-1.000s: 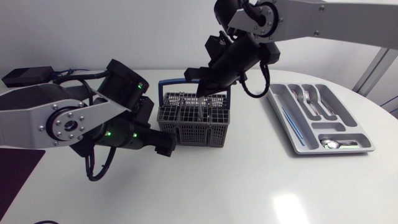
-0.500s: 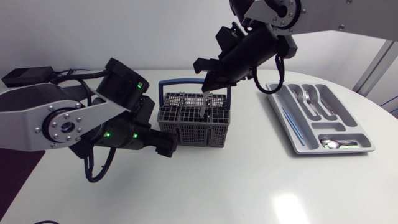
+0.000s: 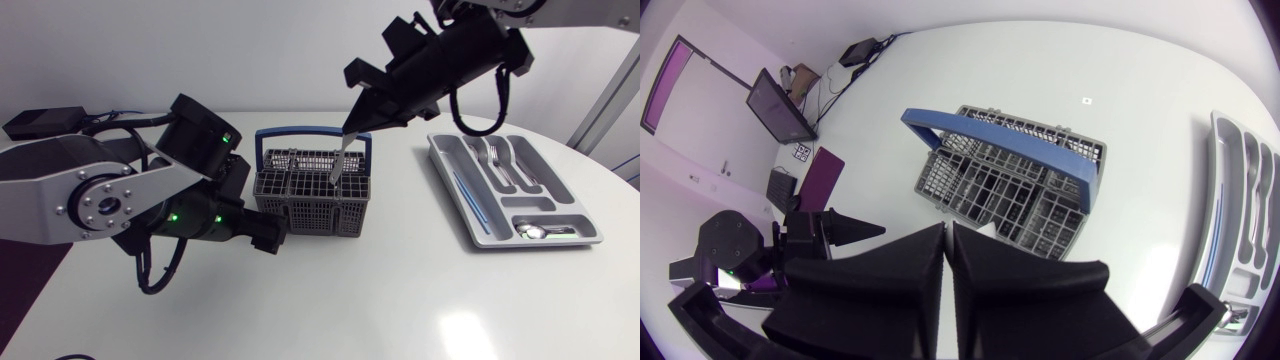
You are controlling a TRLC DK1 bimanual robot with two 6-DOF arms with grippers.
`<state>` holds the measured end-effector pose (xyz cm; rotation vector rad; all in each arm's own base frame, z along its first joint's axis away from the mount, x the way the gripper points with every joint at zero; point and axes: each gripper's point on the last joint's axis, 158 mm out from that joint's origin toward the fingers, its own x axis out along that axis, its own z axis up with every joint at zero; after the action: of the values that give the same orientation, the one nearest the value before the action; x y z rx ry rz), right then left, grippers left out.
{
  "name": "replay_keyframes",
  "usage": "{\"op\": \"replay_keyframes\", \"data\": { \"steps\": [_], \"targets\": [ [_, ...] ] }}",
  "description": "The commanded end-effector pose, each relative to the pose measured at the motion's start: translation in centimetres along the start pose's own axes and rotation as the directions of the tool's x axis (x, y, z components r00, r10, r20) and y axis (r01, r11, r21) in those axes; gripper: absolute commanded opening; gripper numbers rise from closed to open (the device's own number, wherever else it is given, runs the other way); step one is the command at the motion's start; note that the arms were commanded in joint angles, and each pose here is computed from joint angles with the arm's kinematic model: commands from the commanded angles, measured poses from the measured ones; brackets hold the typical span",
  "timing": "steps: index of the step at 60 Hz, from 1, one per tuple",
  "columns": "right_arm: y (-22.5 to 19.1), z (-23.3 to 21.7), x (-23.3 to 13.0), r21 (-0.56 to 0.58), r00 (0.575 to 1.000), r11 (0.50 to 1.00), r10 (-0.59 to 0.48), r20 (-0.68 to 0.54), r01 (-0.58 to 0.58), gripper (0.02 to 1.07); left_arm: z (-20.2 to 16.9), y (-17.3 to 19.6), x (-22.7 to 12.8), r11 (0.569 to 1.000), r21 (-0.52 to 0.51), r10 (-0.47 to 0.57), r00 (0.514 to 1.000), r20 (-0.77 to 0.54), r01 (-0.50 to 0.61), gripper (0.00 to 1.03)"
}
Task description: Unload the cutlery basket into the drawer organizer.
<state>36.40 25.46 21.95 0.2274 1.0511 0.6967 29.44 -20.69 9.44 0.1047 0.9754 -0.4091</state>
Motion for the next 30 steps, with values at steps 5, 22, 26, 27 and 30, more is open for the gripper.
{"op": "replay_keyframes", "data": {
  "steps": [5,22,26,27,30],
  "targets": [
    [-0.9,-0.9,-2.8,0.009,1.000,1.000,-0.023,0.007,0.023,0.08,-0.5,-0.3,-0.2,1.000,0.003,-0.013,1.000,-0.002,0.013,0.98],
    [-6.5,-3.3,-7.0,0.048,0.983,0.982,-0.183,0.031,0.181,0.08,-0.2,-0.6,-0.5,1.000,-0.005,-0.017,1.000,0.002,0.017,0.98],
    [-8.5,-4.0,-8.0,0.066,0.973,0.972,-0.230,0.034,0.228,0.08,-0.2,-0.6,-0.5,1.000,-0.005,-0.017,1.000,0.002,0.017,0.98],
    [-9.0,-4.3,-8.2,0.069,0.970,0.969,-0.242,0.032,0.239,0.08,-0.2,-0.6,-0.5,1.000,-0.003,-0.018,1.000,0.001,0.018,0.98],
    [-10.6,-5.1,-8.6,0.078,0.961,0.958,-0.277,0.020,0.275,0.08,-0.2,-0.7,-0.6,1.000,-0.005,-0.019,1.000,0.003,0.019,0.98]
  ]
}}
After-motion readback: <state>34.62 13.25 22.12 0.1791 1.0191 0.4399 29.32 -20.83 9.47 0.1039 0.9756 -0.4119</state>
